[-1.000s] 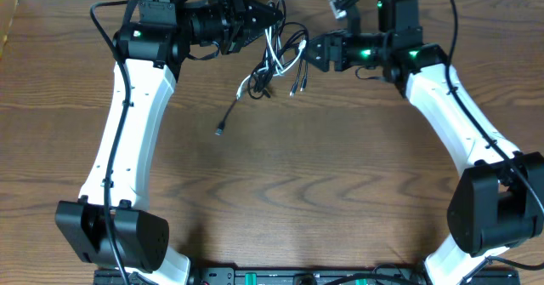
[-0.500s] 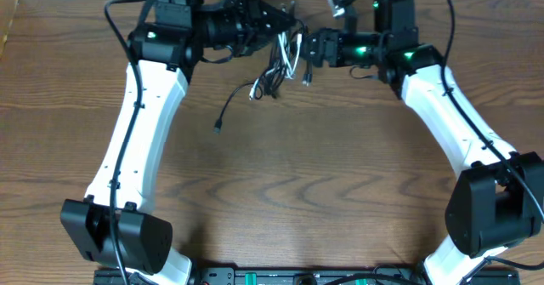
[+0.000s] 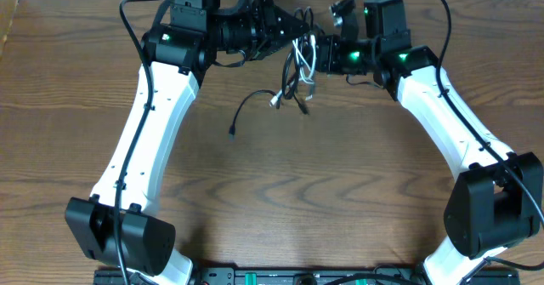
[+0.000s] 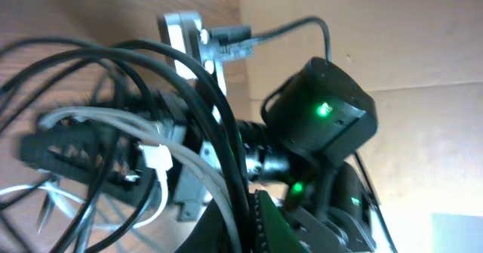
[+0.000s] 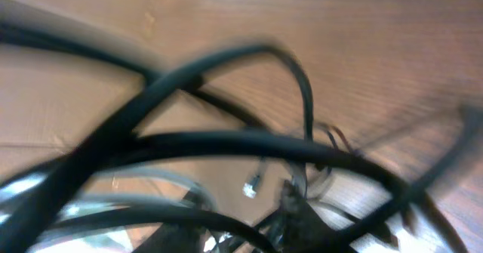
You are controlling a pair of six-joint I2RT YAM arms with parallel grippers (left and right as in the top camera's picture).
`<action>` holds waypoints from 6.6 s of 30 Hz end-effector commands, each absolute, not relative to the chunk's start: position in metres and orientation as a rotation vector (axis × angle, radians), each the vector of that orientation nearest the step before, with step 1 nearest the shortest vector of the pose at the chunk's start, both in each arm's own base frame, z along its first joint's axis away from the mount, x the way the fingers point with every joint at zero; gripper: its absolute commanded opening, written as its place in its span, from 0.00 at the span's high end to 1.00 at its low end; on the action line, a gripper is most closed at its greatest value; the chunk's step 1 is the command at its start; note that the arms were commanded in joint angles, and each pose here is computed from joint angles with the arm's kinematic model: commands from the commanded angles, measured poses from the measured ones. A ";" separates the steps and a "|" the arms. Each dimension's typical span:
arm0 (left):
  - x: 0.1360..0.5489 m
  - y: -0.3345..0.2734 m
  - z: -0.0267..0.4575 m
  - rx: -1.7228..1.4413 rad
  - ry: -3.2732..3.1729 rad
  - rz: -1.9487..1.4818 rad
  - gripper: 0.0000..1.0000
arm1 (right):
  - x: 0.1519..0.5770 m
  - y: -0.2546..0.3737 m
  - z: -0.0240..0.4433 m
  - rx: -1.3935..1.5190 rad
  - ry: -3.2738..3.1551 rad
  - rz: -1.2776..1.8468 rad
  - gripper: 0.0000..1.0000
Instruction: Untangle cables
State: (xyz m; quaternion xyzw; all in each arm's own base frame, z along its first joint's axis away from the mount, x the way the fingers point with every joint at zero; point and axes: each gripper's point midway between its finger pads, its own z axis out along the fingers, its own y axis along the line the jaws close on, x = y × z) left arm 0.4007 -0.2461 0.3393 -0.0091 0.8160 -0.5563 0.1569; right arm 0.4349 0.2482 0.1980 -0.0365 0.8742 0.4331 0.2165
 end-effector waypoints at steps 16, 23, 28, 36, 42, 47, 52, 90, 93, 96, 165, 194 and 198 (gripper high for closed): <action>0.445 -0.118 0.274 -0.220 2.436 -0.825 0.93 | 0.431 0.088 0.119 0.002 2.735 0.278 0.99; 0.426 -0.056 0.236 -0.323 2.596 -0.404 0.93 | 0.437 0.053 0.118 -0.112 2.713 -0.036 0.99; 0.416 -0.051 0.226 -0.287 2.654 -0.348 0.92 | 0.436 0.078 0.119 -0.243 2.701 0.135 0.99; 0.413 -0.086 0.223 -0.217 2.664 -0.632 0.92 | 0.413 0.195 0.189 -0.592 2.433 0.924 0.99; 0.414 -0.117 0.240 -0.125 2.599 -0.901 0.64 | 0.431 0.202 0.256 -0.488 2.325 0.979 0.99; 0.413 -0.125 0.240 -0.103 2.601 -0.937 0.55 | 0.432 0.190 0.236 -0.284 2.468 0.893 0.99; 0.411 -0.141 0.230 -0.063 2.632 -0.952 0.49 | 0.417 0.204 0.235 -0.332 2.486 0.980 0.99; 0.409 -0.267 0.087 0.354 2.818 -1.136 0.34 | 0.400 0.206 0.230 -0.379 2.533 1.037 0.99; 0.408 -0.267 0.075 0.344 2.846 -1.131 0.40 | 0.398 0.209 0.232 -0.404 2.521 1.059 0.99; 0.408 -0.266 0.072 0.339 2.853 -1.132 0.70 | 0.398 0.205 0.229 -0.389 2.540 1.032 0.99; 0.414 -0.284 0.135 0.076 2.768 -1.229 0.93 | 0.401 0.154 0.193 -0.315 2.705 0.596 0.35; 0.434 -0.226 0.241 -0.281 2.542 -1.166 0.92 | 0.408 0.209 0.211 -0.314 2.599 0.745 0.44; 0.436 -0.224 0.239 -0.322 2.543 -1.147 0.93 | 0.408 0.217 0.215 -0.338 2.576 0.771 0.43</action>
